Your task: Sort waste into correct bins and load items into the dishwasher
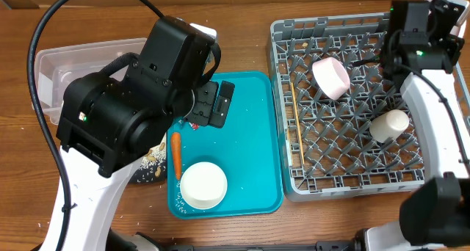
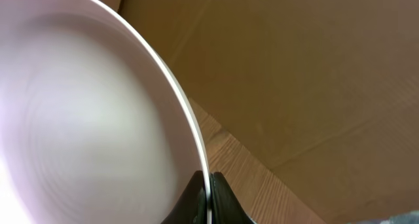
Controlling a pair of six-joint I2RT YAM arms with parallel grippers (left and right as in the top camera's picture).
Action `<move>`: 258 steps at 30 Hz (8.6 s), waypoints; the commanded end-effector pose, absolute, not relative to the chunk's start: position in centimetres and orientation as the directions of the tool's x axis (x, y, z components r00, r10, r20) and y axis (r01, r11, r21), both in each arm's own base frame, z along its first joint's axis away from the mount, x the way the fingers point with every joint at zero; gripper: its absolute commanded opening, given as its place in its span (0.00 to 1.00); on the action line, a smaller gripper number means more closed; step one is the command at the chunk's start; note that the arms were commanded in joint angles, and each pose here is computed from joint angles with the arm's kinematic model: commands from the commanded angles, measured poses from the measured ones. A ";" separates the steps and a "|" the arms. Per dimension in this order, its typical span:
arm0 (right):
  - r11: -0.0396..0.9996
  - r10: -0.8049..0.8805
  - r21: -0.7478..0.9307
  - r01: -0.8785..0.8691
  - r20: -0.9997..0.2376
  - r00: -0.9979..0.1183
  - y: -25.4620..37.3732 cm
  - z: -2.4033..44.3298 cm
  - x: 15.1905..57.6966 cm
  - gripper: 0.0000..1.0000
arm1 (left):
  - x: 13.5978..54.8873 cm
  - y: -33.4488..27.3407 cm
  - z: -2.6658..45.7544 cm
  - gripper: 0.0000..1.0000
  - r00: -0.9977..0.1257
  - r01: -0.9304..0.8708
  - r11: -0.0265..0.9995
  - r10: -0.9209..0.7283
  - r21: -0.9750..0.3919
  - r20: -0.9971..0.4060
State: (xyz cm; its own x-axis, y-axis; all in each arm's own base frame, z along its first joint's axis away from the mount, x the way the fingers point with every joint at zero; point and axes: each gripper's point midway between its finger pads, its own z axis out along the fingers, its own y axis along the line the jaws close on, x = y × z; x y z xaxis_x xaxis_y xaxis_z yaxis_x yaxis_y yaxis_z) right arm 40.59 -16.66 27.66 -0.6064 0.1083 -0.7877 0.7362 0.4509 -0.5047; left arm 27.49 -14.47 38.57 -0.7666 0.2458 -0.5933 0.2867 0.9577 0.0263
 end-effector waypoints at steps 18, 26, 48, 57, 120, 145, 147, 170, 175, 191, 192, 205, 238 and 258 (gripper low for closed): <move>0.453 0.071 -0.640 0.621 -0.668 -0.741 -16.8 21.6 43.0 0.04 | 27.3 -15.0 38.7 1.00 -0.765 0.318 0.948 0.257 0.001 -0.590; 0.677 -0.004 -0.612 0.409 -0.558 -0.830 -9.8 18.0 44.2 0.19 | 27.3 -15.0 38.7 1.00 -0.765 0.317 0.948 0.257 0.001 -0.590; 0.901 -0.107 0.282 -0.328 -0.590 -0.800 24.4 23.2 38.2 0.70 | 27.3 -14.9 38.7 1.00 -0.764 0.313 0.950 0.256 0.007 -0.592; 0.900 -0.146 0.328 -0.287 -0.392 -0.908 27.6 14.9 37.0 0.67 | 27.3 -15.0 38.6 1.00 -0.766 0.316 0.949 0.257 0.003 -0.589; 0.914 0.193 0.388 0.117 -0.163 -0.968 19.3 12.9 38.8 1.00 | 21.8 -11.4 2.6 0.93 -0.991 0.092 0.993 0.099 -0.078 0.089; 0.916 0.192 0.381 0.123 -0.150 -0.970 19.2 12.7 38.4 1.00 | 19.1 -9.3 1.3 0.64 -0.985 0.016 1.000 0.013 0.016 0.175; 0.916 0.193 0.381 0.123 -0.150 -0.970 19.2 12.7 38.4 1.00 | 18.8 -9.2 1.0 0.38 -0.984 0.003 1.000 -0.001 0.021 0.179; 0.923 0.189 0.365 0.121 -0.156 -0.970 19.0 12.6 38.4 1.00 | 30.6 -10.3 25.3 0.04 -0.946 0.068 0.943 -0.043 -0.325 -0.322; 0.923 0.189 0.365 0.121 -0.155 -0.970 19.0 12.6 38.4 1.00 | 30.3 -10.7 26.4 0.04 -0.933 0.113 0.932 -0.019 -0.343 -0.359; 0.925 0.188 0.358 0.126 -0.144 -0.972 18.9 12.5 38.1 1.00 | 29.4 -13.4 27.9 0.04 -0.898 0.312 0.850 0.119 -0.424 -0.423; 0.925 0.188 0.358 0.126 -0.144 -0.972 18.9 12.5 38.1 1.00 | 29.5 -13.3 27.9 0.04 -0.898 0.313 0.851 0.120 -0.422 -0.424; 0.925 0.188 0.359 0.126 -0.145 -0.971 18.9 12.5 38.1 1.00 | 29.1 -13.2 27.6 0.04 -0.904 0.311 0.854 0.130 -0.417 -0.408; 0.925 0.188 0.359 0.126 -0.145 -0.971 18.9 12.5 38.1 1.00 | 28.0 -12.0 26.4 0.04 -0.927 0.268 0.898 0.142 -0.348 -0.347; 0.922 0.189 0.367 0.119 -0.160 -0.969 19.1 12.7 38.5 1.00 | 27.0 -9.7 25.0 0.04 -0.955 0.175 0.963 0.114 -0.206 -0.274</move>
